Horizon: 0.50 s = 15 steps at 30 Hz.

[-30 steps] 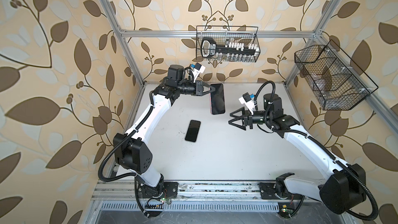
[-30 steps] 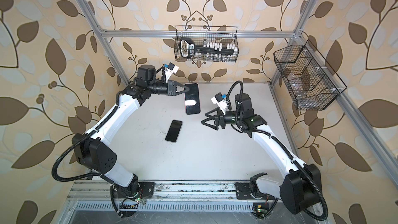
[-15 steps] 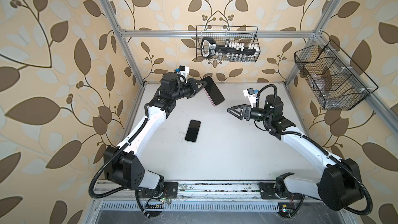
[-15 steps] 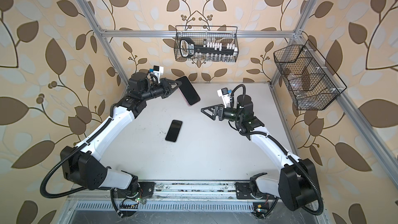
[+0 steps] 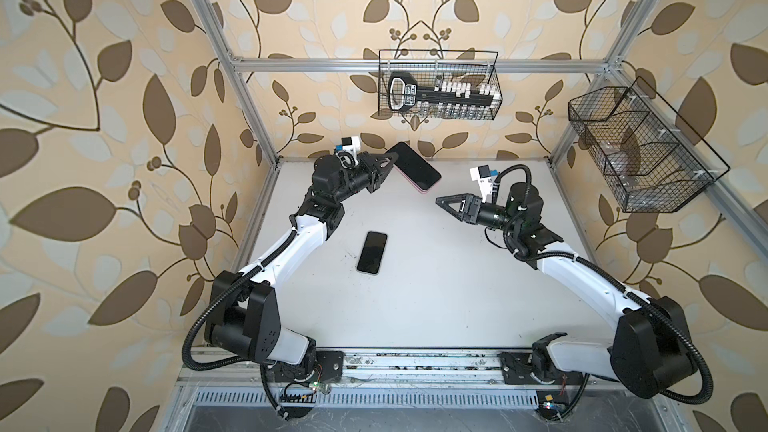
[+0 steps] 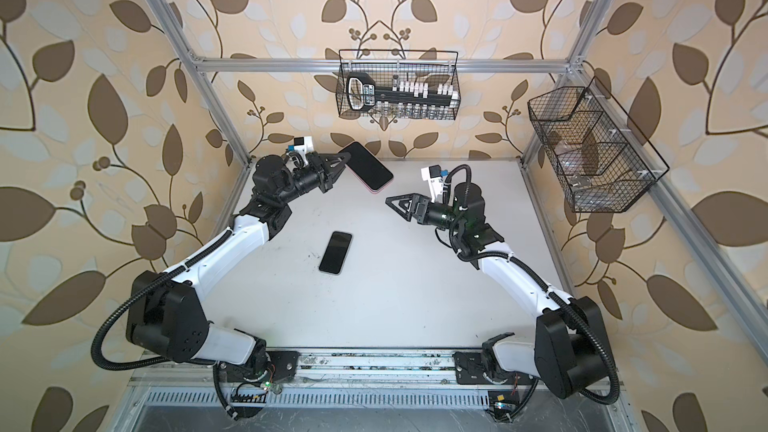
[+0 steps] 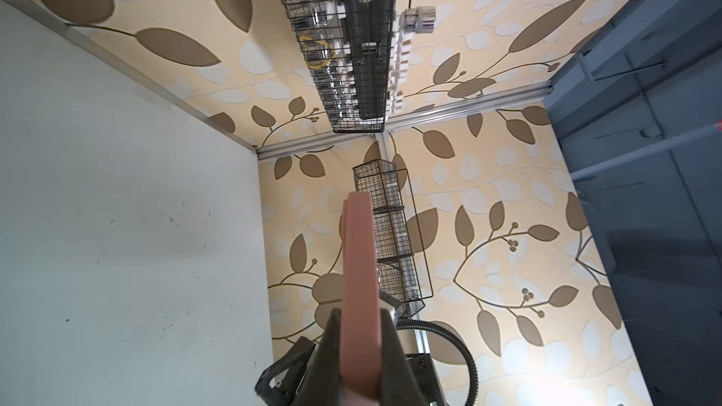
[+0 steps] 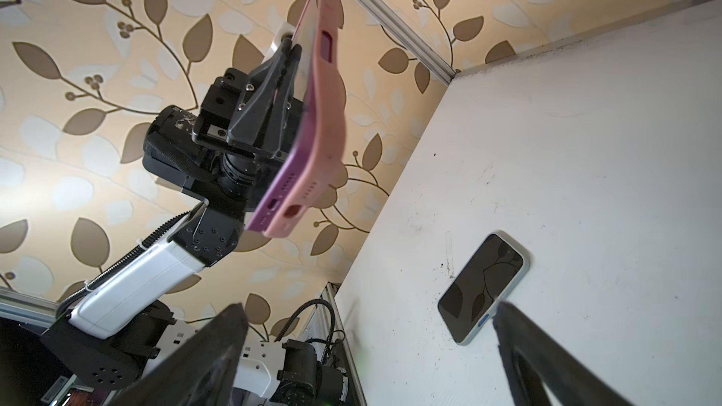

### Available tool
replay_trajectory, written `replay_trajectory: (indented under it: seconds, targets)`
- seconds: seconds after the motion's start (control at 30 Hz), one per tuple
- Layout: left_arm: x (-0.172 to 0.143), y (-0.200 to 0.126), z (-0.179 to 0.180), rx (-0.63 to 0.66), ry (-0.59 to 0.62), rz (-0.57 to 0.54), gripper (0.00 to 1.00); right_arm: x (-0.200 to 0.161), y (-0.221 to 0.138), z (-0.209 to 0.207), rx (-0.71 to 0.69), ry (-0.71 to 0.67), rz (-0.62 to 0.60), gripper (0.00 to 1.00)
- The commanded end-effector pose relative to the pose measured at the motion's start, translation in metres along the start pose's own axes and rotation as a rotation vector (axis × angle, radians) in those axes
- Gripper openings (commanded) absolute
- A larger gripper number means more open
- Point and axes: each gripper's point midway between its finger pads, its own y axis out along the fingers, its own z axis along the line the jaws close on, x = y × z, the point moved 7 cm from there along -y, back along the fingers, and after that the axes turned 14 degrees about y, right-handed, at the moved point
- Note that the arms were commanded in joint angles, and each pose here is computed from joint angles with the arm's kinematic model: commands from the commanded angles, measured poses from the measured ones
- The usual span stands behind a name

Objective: Take the phone out of the phone case
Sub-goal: Remove the phone case from the phone.

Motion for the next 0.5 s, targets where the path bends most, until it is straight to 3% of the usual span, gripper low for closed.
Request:
replay_trajectory:
  seconds: [0.0, 0.47]
  targets:
    - [0.013, -0.008, -0.044, -0.194, 0.069, -0.042, 0.00, 0.003, 0.003, -0.001, 0.026, 0.035, -0.032, 0.99]
    - [0.005, -0.008, -0.042, -0.204, 0.083, -0.005, 0.00, 0.011, 0.006, 0.013, 0.102, 0.037, -0.061, 0.99]
